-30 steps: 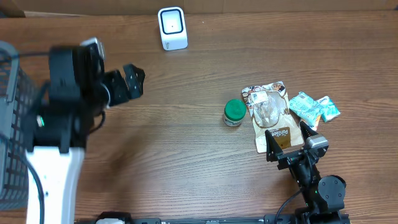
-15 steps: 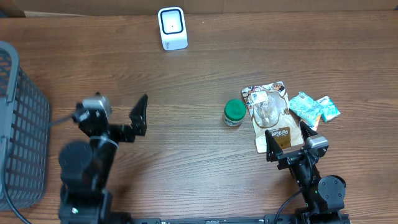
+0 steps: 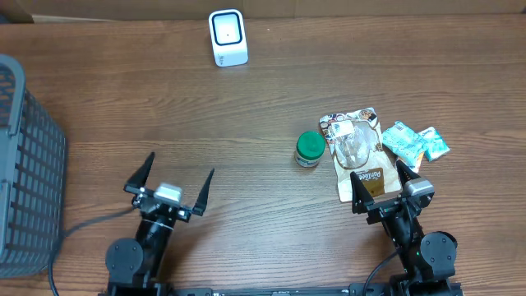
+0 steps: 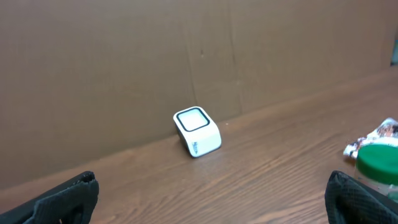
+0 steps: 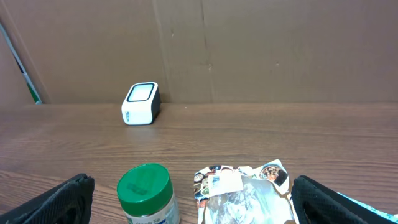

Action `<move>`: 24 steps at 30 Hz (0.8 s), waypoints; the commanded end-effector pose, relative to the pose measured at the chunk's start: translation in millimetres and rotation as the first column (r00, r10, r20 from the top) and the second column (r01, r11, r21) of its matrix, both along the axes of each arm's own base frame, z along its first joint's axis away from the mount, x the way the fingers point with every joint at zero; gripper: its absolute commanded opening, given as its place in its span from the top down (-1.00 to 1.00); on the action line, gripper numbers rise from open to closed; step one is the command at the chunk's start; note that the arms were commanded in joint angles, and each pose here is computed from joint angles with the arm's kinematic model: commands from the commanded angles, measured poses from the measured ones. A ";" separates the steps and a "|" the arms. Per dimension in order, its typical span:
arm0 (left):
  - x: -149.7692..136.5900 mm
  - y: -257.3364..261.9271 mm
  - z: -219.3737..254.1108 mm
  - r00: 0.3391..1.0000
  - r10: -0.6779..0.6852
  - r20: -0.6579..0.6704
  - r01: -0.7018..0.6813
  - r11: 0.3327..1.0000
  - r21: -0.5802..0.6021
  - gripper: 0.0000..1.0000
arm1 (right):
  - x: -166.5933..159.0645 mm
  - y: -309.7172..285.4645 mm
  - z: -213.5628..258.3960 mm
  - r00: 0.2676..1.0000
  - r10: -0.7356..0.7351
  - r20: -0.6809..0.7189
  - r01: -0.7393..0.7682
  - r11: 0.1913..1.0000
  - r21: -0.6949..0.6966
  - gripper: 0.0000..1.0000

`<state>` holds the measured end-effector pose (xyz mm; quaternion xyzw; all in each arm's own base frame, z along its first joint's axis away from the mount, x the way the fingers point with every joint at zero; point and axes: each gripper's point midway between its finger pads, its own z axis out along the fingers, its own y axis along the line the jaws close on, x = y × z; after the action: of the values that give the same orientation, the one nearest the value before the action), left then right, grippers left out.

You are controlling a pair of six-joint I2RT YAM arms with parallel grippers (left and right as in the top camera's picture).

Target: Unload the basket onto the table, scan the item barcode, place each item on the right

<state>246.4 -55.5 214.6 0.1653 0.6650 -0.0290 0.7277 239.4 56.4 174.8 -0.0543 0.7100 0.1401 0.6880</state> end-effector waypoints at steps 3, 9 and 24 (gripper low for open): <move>-5.4 -2.7 -19.2 0.999 -0.011 0.043 0.007 0.996 0.094 -0.99 | 0.0 0.1 -1.8 1.000 0.002 0.002 -0.002 1.000 0.008 -1.00; -7.9 -1.8 -55.3 0.995 -0.007 -0.096 0.018 0.994 0.109 -0.99 | 0.0 0.1 -1.8 1.000 0.002 0.002 -0.002 1.000 0.008 -1.00; -7.9 -2.2 -53.8 0.995 -0.011 -0.102 0.018 0.997 0.070 -0.99 | 0.0 0.1 -1.8 1.000 0.002 0.002 -0.002 1.000 0.008 -1.00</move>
<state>239.6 -55.0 160.0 0.1933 0.7040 -0.0108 0.6833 239.4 56.4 174.9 -0.0540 0.7099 0.1404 0.6881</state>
